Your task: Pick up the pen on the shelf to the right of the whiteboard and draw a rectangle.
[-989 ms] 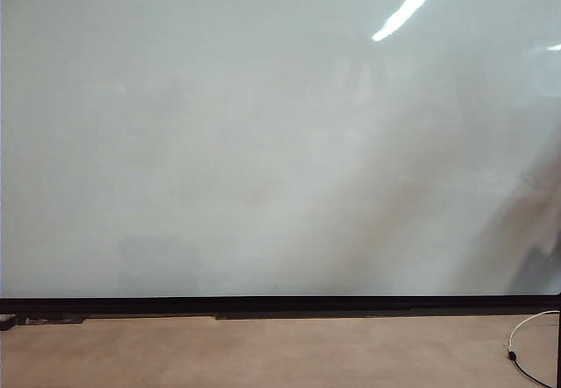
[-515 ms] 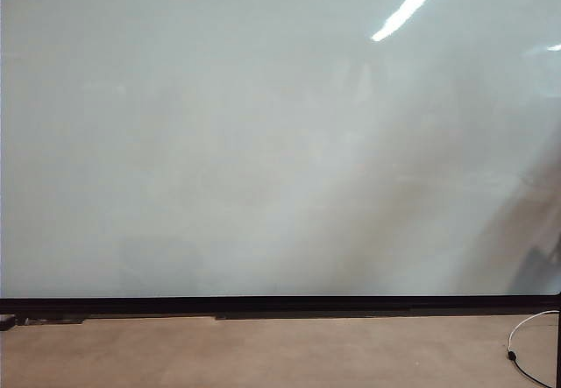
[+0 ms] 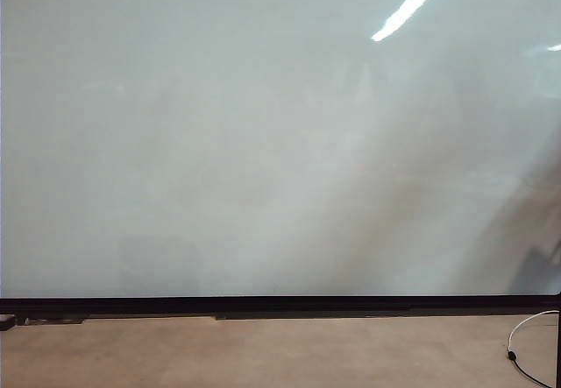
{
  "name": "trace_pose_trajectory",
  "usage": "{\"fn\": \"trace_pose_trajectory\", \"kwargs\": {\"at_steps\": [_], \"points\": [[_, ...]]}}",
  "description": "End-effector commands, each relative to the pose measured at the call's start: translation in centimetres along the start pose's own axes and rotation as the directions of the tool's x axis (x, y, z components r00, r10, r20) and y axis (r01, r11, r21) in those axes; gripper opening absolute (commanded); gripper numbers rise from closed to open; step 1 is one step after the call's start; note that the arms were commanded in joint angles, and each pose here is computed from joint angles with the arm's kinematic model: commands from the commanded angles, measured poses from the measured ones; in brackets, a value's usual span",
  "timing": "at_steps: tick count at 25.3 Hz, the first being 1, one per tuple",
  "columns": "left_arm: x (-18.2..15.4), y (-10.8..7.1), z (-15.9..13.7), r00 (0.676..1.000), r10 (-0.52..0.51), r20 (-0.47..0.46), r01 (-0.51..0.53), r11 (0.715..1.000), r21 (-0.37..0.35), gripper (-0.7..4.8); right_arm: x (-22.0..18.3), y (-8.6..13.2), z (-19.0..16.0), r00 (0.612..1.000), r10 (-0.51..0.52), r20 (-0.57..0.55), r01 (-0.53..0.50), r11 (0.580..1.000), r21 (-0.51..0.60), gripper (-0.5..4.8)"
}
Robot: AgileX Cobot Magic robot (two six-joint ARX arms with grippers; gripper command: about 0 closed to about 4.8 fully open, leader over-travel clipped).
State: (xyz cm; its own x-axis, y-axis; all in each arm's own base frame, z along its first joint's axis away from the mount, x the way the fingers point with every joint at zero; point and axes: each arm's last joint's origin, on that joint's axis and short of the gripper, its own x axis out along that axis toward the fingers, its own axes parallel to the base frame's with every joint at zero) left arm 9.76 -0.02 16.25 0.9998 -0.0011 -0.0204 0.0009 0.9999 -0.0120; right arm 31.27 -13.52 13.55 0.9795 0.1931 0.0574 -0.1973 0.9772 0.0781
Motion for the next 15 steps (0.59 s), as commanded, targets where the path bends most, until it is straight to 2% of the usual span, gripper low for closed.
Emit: {"fn": "trace_pose_trajectory", "kwargs": {"at_steps": [1,15], "points": [[-0.02,-0.01,0.17,1.0,-0.004,0.009,0.004,1.0,0.004,-0.04,0.01,-0.04,0.25,1.0,-0.004,0.01,0.004,1.0,-0.018,1.47],[-0.02,-0.02,0.17,1.0,-0.004,0.009,0.004,1.0,0.004,-0.04,-0.08,-0.17,0.29,1.0,-0.012,0.013,0.012,1.0,-0.024,1.47]]}}
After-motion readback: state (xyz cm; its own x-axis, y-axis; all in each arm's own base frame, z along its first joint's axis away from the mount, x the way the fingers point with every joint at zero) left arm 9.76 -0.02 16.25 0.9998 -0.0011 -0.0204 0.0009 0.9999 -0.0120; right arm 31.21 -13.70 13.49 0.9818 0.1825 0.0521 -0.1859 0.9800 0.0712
